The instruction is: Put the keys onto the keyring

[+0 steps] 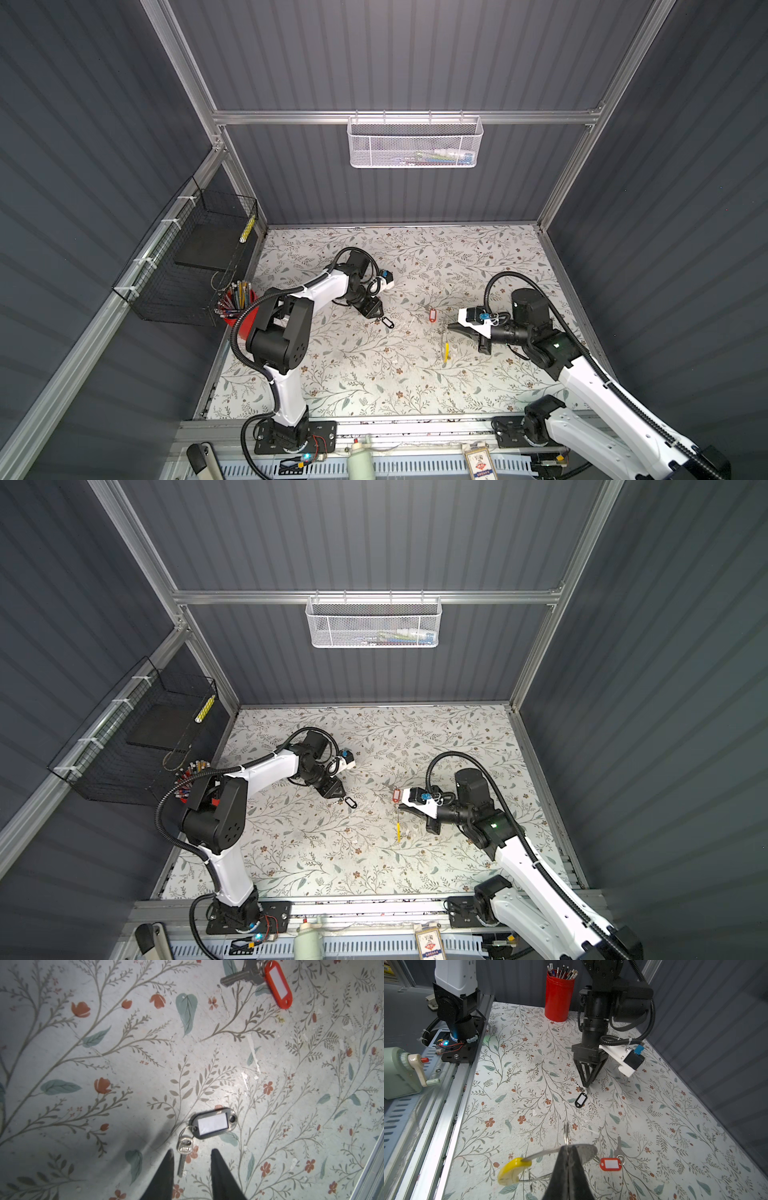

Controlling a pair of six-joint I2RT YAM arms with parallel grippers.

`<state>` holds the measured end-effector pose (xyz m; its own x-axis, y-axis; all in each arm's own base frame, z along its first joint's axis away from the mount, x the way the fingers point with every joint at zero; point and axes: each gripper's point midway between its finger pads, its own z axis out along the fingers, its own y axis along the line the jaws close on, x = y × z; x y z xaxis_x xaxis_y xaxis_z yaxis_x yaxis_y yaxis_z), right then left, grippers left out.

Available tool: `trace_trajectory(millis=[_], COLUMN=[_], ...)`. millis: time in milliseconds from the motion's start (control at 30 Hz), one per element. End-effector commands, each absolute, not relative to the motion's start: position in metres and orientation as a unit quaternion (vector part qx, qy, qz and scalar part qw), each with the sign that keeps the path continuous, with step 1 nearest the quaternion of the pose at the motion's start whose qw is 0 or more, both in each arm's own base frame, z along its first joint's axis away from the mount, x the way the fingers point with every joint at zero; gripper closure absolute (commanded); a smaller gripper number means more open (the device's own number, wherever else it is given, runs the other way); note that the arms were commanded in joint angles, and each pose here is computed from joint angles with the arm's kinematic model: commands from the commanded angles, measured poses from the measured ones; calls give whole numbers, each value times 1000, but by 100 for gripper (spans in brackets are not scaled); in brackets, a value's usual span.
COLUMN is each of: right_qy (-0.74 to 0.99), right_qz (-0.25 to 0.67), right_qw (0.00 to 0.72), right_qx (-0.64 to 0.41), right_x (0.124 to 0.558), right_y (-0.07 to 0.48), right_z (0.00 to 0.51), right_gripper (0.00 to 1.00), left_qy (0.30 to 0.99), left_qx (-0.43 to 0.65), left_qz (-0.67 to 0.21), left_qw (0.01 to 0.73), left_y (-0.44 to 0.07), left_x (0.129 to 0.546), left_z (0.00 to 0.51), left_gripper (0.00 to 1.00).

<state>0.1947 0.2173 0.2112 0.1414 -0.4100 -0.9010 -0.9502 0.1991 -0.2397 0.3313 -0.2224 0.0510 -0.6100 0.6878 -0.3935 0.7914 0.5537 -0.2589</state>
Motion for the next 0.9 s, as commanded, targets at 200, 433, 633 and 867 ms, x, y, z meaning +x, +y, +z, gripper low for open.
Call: trace_trajectory(millis=[200, 433, 633, 867], right_qy=[586, 586, 587, 590], right_qz=[272, 274, 273, 274], right_qw=[505, 503, 502, 498], right_qx=[-572, -574, -573, -574], right_x=[195, 195, 195, 196], right_y=[219, 220, 220, 220], right_z=[225, 223, 222, 219], right_gripper=[96, 96, 96, 96], left_qy=[876, 874, 872, 872], left_qx=[429, 431, 435, 439], left_qz=[-189, -193, -196, -195], left_qw=[118, 114, 108, 98], left_y=[-222, -226, -231, -229], left_x=[340, 340, 339, 333], left_z=[37, 32, 28, 25], left_gripper=[65, 66, 68, 71])
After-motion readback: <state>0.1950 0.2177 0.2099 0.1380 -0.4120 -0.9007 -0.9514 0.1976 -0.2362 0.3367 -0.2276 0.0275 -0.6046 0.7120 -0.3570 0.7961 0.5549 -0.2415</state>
